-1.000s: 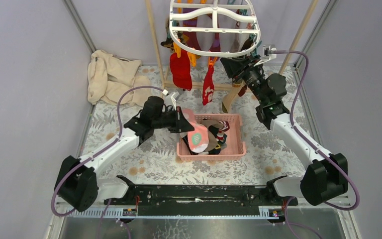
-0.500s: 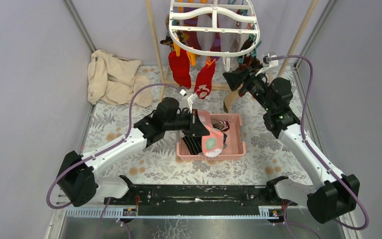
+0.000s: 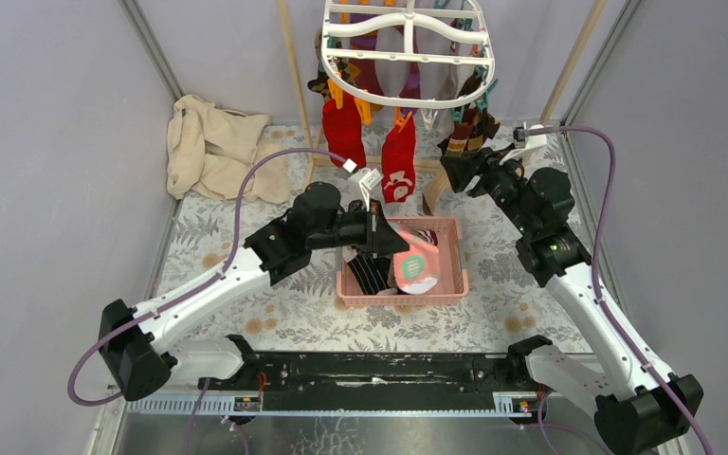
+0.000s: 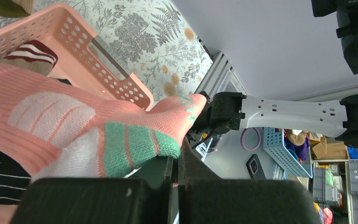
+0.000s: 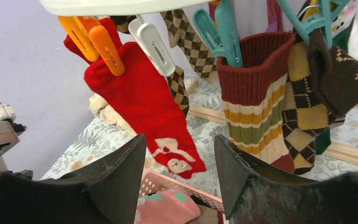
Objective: Remove the socks clipped to the hanger
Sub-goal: Place the sock in the bin.
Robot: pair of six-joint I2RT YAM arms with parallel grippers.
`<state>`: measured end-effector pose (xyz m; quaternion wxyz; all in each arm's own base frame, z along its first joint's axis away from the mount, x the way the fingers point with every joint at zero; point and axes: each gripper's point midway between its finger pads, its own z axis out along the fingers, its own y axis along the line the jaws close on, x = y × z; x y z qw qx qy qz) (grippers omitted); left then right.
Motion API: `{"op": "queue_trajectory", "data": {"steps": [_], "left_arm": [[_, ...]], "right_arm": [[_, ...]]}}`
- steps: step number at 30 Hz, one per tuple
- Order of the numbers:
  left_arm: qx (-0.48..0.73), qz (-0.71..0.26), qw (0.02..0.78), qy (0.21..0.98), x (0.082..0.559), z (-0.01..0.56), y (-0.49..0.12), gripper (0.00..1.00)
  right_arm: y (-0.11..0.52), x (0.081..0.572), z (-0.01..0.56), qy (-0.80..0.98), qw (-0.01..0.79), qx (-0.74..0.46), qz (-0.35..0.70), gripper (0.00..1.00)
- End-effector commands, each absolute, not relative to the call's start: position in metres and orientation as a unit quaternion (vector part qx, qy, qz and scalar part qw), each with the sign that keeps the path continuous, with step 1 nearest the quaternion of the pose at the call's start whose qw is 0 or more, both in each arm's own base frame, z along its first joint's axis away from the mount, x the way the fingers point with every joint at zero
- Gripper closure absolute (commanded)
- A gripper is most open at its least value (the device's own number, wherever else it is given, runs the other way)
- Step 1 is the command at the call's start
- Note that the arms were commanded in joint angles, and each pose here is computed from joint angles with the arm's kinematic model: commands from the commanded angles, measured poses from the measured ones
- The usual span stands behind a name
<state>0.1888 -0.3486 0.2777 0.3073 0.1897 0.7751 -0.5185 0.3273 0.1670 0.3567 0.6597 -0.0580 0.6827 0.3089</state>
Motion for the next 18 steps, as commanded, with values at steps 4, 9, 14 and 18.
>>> {"op": "queue_trajectory", "data": {"steps": [4, 9, 14, 18], "left_arm": [[0.192, -0.503, 0.344, 0.77, 0.193, 0.299, -0.348, 0.99], [0.168, -0.467, 0.333, 0.802, 0.21, 0.248, -0.342, 0.94], [0.105, -0.442, 0.328, 0.828, 0.24, 0.19, -0.314, 0.89], [0.077, -0.411, 0.326, 0.848, 0.262, 0.149, -0.295, 0.68]], "right_arm": [[0.146, 0.33, 0.362, 0.684, 0.678, -0.033, 0.268, 0.37], [0.133, 0.338, 0.351, 0.704, 0.668, -0.006, 0.243, 0.35], [0.123, 0.352, 0.335, 0.724, 0.651, 0.019, 0.226, 0.33], [0.118, 0.362, 0.323, 0.734, 0.643, 0.025, 0.217, 0.32]]}}
